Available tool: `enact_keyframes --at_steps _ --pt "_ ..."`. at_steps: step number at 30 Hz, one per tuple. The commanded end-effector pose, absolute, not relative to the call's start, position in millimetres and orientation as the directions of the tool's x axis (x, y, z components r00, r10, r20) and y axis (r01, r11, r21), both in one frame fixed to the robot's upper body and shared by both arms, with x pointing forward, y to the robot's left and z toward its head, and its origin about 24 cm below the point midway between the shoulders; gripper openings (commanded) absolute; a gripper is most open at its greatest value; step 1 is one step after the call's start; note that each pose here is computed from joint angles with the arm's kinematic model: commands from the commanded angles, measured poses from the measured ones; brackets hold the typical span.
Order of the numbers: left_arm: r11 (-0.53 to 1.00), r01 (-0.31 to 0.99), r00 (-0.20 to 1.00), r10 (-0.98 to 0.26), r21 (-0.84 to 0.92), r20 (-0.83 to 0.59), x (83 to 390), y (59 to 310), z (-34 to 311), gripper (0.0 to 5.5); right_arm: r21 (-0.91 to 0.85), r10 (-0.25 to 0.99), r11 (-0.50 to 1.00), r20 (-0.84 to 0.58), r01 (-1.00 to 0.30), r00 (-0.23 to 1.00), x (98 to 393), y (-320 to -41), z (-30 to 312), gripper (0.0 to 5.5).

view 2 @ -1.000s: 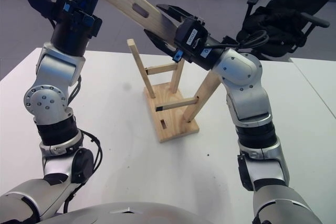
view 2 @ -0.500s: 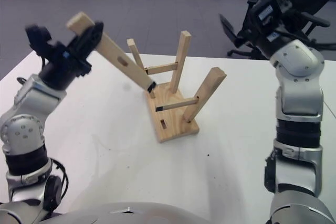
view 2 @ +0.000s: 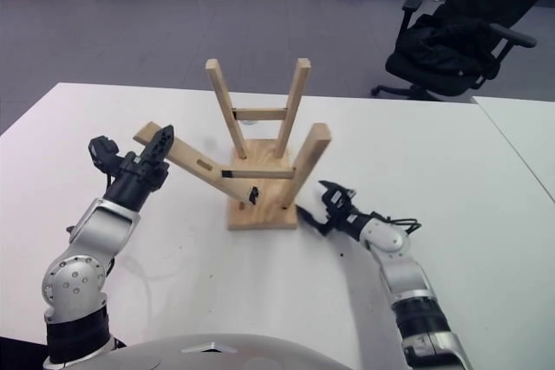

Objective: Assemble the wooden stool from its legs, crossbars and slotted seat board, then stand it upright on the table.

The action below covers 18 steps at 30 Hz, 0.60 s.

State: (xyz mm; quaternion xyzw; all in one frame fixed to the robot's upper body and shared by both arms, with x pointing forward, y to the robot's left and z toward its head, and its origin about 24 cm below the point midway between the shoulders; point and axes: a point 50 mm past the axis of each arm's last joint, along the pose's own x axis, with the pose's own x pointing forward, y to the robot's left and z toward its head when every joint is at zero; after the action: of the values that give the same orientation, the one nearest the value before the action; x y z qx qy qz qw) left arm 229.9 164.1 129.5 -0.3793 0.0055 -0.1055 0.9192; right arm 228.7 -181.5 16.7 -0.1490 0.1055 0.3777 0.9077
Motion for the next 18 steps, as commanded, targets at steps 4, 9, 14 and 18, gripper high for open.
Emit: enact_keyframes --at_steps 4,9,14,18 --pt "0.837 0.137 0.989 -0.144 -0.530 0.027 233.1 175.7 126.6 1.03 -0.225 0.646 0.661 -0.314 -0.716 0.695 227.4 -172.8 19.1 4.48" --pt "0.853 0.132 0.989 -0.144 -0.506 0.017 228.5 174.4 138.4 1.03 -0.250 0.626 0.673 -0.310 -0.696 0.716 229.0 -173.7 19.0 4.48" --pt "0.873 0.094 0.992 -0.125 -0.478 -0.032 223.5 174.8 148.7 1.03 -0.281 0.588 0.706 -0.279 -0.650 0.759 236.7 -176.1 24.7 4.48" --pt "0.901 0.068 0.991 -0.110 -0.428 -0.074 223.8 171.7 149.3 1.03 -0.293 0.567 0.723 -0.266 -0.626 0.780 240.4 -173.8 25.7 4.48"
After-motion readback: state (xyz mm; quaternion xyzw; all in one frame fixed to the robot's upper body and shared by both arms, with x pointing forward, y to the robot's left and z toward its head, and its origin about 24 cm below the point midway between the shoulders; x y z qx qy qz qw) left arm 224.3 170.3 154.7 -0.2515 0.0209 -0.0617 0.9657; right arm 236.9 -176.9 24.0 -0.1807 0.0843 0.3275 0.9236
